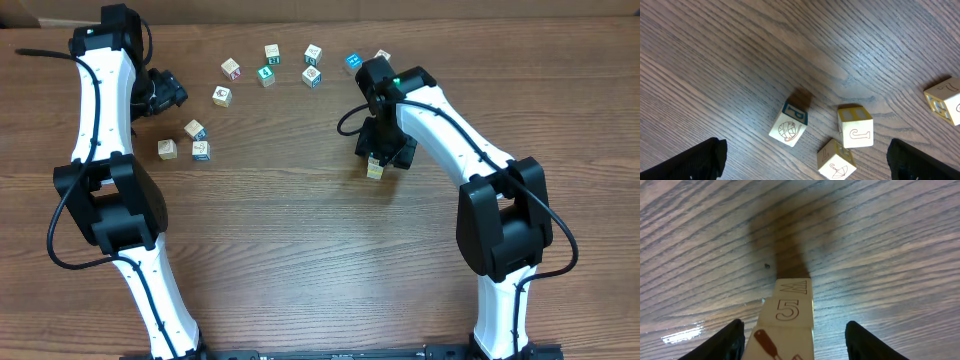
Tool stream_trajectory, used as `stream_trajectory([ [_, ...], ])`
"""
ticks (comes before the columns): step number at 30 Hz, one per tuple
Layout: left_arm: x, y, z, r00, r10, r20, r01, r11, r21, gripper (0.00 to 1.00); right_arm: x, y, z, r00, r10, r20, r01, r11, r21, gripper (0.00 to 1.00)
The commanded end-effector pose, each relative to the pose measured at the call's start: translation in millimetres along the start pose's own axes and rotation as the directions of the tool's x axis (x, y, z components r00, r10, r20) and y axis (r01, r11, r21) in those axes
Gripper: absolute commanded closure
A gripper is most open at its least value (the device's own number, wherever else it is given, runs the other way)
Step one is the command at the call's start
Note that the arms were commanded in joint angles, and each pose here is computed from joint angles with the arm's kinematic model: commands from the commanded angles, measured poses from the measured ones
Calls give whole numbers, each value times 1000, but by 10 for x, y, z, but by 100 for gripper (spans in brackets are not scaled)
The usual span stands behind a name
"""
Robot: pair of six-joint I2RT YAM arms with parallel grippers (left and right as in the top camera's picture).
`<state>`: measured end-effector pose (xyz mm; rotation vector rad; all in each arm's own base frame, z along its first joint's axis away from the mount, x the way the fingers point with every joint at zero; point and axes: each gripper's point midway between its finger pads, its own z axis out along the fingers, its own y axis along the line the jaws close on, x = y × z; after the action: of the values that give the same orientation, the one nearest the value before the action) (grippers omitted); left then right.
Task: Form a tower
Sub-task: 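Lower the 3 block onto the hammer block and align it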
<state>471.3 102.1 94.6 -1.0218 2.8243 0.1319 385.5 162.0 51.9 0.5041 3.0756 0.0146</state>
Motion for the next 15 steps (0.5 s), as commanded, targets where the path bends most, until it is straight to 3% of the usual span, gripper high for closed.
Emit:
stream_trajectory([
  [1, -26, -32, -3, 1000, 27, 9, -27, 1000, 0, 0, 30, 2, 76, 1000, -6, -11, 6, 1000, 8, 43],
  [12, -26, -32, -3, 1000, 27, 9, -27, 1000, 0, 0, 30, 1, 76, 1000, -7, -11, 7, 1000, 8, 74],
  [15, -26, -32, -3, 1000, 27, 9, -27, 1000, 0, 0, 29, 2, 76, 1000, -7, -10, 7, 1000, 8, 75],
])
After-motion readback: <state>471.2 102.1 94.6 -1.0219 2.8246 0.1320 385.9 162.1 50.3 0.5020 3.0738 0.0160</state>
